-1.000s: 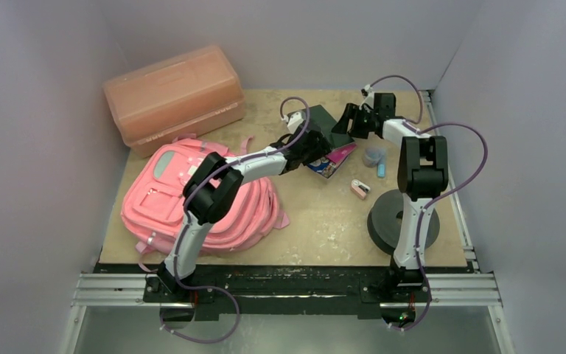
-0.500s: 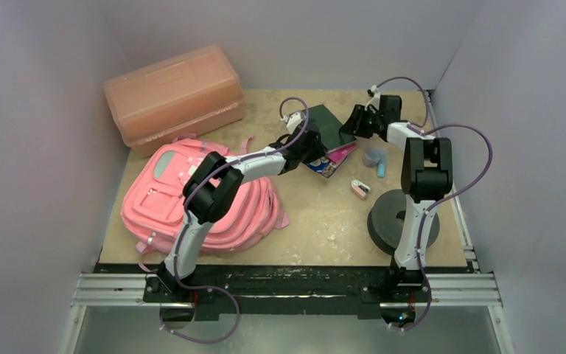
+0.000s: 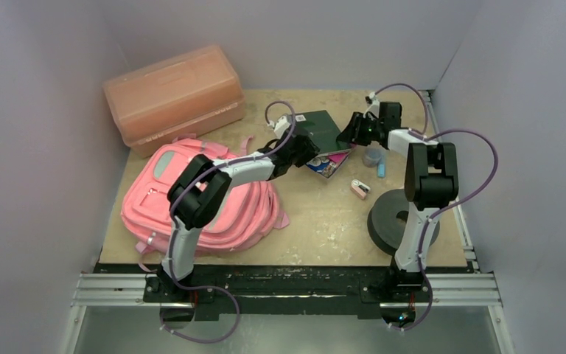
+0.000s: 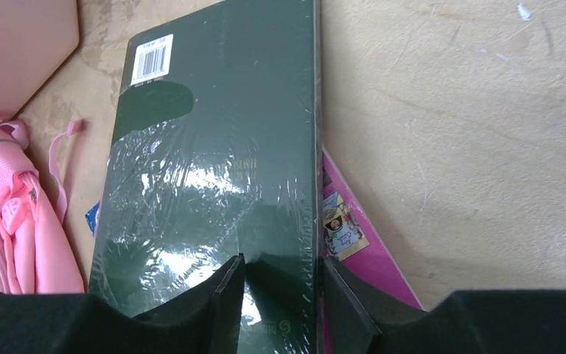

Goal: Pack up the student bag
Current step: Pick up the book from the center of the board.

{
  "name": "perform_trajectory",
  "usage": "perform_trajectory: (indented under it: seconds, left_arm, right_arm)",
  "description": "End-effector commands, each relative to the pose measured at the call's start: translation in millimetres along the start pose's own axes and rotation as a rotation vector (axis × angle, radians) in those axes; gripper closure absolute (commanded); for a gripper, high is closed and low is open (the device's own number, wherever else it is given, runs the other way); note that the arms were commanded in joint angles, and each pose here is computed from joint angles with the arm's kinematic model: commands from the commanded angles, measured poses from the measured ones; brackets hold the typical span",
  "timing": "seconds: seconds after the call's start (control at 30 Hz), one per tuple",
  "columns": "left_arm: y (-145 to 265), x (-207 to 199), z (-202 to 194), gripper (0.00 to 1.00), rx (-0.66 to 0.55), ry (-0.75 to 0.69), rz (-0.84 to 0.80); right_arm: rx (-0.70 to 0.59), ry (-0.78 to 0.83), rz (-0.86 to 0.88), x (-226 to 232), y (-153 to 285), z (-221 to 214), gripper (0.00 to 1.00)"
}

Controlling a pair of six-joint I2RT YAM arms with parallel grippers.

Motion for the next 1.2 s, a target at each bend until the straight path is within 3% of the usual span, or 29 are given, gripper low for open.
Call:
perform_trajectory:
  seconds: [0.0, 0.17, 0.27, 0.33, 0.43, 0.53, 0.63, 0.8, 0.9, 1.0, 1.17]
  left_arm:
    - [20, -50, 22, 0.60, -0.045, 0.168, -0.236]
    - [23, -46, 27, 0.68, -0.054, 0.255, -0.297]
    - [28, -45, 30, 0.78, -0.060, 0.279, -0.312]
    - [33, -43, 32, 0.91, -0.066, 0.287, -0.310]
    - [43, -40, 34, 0.99, -0.077, 0.296, -0.298]
    - [51, -38, 37, 1.00, -0.064, 0.302, -0.292]
    - [59, -35, 39, 1.00, -0.044, 0.307, -0.280]
    - [69, -33, 44, 1.00, -0.005, 0.307, -0.266]
    - [78, -34, 51, 1.00, -0.011, 0.270, -0.221]
    - [84, -30, 56, 1.00, -0.025, 0.230, -0.142]
    - [88, -31, 59, 1.00, 0.003, 0.222, -0.118]
  right_arm:
    - [0.018, 0.042, 0.149, 44, 2, -2, 0.56]
    - [0.034, 0.046, 0.154, 50, 1, -9, 0.57]
    - [0.045, 0.055, 0.142, 53, 0, -14, 0.57]
    - [0.052, 0.068, 0.111, 55, 1, -16, 0.53]
    - [0.047, 0.110, 0.034, 59, 7, -12, 0.40]
    - [-0.002, 0.171, -0.070, 65, 23, 0, 0.23]
    - [-0.064, 0.243, -0.180, 73, 39, 9, 0.13]
    - [-0.237, 0.479, -0.275, 104, 64, 3, 0.08]
    - [-0.360, 0.745, -0.208, 125, 74, -17, 0.01]
    - [-0.491, 0.984, -0.317, 146, 82, -39, 0.01]
    - [-0.501, 1.124, -0.339, 161, 72, -57, 0.01]
Point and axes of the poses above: each gripper's point midway between its finger pads, its own y axis back along the fingers, its own x axis along the line the jaws close on, z = x × y, the point moved 8 cm from there along y, back along the fingers, and after that the axes turned 11 degrees about y, right-handed, at the moved point
